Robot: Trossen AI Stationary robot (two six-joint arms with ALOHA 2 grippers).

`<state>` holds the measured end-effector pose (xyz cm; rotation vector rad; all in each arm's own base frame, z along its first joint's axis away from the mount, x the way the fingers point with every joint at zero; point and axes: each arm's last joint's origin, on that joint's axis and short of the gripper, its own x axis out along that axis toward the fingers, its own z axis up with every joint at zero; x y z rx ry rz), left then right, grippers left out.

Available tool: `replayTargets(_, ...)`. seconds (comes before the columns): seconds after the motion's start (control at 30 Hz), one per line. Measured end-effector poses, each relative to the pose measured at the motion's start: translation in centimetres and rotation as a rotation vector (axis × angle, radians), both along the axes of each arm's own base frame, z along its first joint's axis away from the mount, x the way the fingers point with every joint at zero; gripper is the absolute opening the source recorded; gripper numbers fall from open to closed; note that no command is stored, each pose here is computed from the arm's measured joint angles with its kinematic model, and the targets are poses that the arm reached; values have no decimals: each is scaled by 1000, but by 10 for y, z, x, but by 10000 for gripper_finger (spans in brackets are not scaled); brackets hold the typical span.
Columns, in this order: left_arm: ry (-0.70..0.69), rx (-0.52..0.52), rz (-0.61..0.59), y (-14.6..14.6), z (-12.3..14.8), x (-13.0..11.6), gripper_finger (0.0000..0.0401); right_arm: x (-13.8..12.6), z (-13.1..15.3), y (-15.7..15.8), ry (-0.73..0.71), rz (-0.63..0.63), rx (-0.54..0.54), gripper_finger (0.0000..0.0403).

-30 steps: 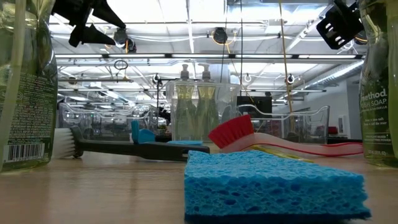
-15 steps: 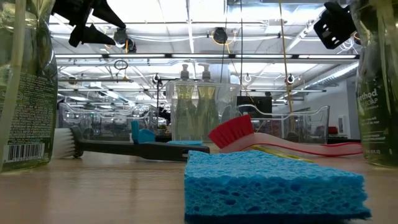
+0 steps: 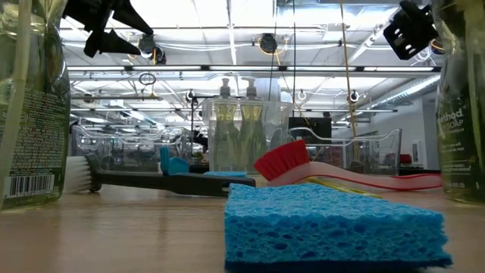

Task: Pick & Place Kitchen Sink Supplies
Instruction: Put the yellow dish soap into the white bin

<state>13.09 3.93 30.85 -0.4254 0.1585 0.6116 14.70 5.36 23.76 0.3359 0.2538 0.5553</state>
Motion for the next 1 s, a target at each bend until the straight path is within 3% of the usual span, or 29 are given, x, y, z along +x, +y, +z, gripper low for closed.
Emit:
replayTargets(0.53, 3, 3, -1, 0, 0, 0, 306, 0, -4, 0, -4, 7, -79, 310)
replayTargets(1.0, 5, 5, -1, 0, 0, 0, 306, 4, -8, 1, 2, 14, -108, 212)
